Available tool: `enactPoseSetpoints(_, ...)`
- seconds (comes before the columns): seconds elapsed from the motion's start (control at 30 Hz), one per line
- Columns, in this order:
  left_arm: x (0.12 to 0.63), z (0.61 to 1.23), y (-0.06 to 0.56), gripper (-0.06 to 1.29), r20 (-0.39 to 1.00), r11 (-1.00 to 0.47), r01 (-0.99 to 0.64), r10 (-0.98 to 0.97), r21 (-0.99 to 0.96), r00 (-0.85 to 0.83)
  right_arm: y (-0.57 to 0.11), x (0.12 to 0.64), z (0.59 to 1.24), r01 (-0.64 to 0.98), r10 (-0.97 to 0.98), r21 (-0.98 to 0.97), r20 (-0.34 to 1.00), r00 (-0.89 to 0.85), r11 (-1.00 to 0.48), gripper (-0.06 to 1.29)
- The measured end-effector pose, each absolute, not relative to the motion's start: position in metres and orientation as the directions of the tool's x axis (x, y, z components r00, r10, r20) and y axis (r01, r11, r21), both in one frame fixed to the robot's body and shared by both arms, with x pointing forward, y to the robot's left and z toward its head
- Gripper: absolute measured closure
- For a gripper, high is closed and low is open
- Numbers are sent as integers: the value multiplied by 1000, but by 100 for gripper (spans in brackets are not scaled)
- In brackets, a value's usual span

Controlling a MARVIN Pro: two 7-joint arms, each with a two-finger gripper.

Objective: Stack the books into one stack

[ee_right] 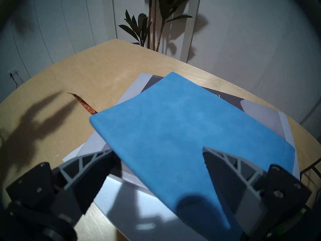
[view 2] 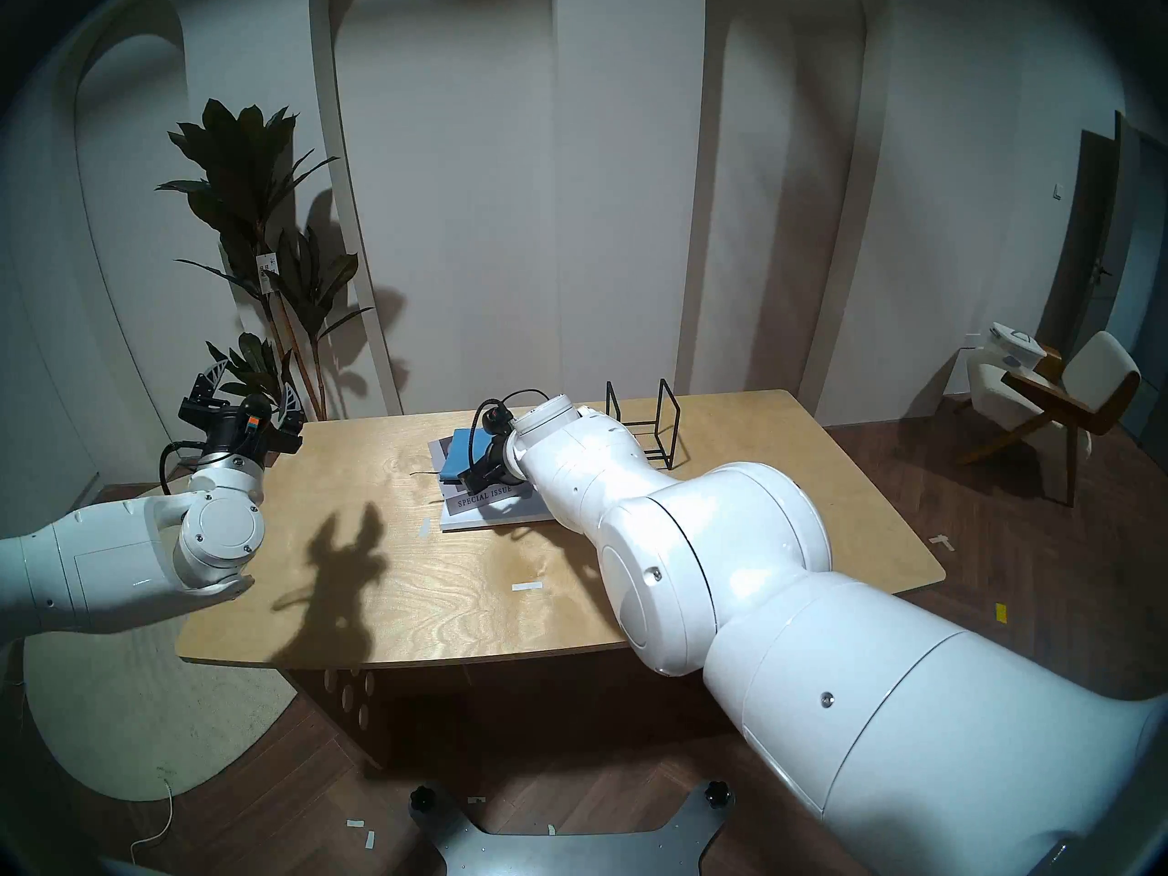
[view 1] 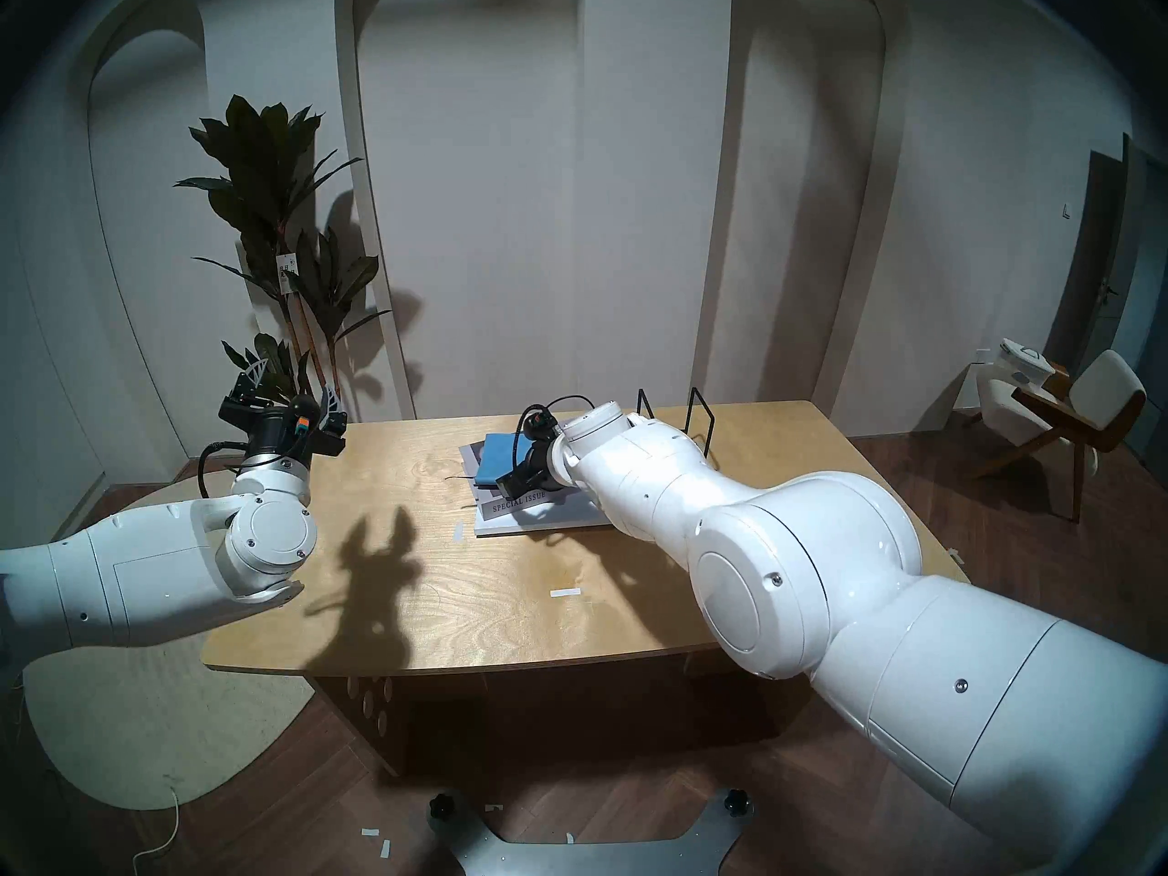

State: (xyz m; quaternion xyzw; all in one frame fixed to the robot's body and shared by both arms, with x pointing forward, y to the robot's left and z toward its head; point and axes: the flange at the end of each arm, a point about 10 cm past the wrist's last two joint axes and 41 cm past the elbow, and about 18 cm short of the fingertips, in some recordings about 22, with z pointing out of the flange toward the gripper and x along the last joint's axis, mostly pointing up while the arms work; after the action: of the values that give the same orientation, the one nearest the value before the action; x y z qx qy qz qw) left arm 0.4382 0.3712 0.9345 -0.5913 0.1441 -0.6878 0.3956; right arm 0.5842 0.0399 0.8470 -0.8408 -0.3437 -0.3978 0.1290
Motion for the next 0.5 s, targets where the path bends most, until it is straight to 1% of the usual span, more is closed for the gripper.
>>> enactPoseSetpoints(0.23, 438, 935, 371, 1, 699, -645, 374, -715, -666, 12, 42, 586, 855, 661, 465, 38, 741, 484, -749, 0)
enactPoseSetpoints(0.5, 438, 934, 371, 1, 699, -645, 374, -715, -666, 12, 43, 585, 867, 662, 424, -77, 711, 561, -746, 0)
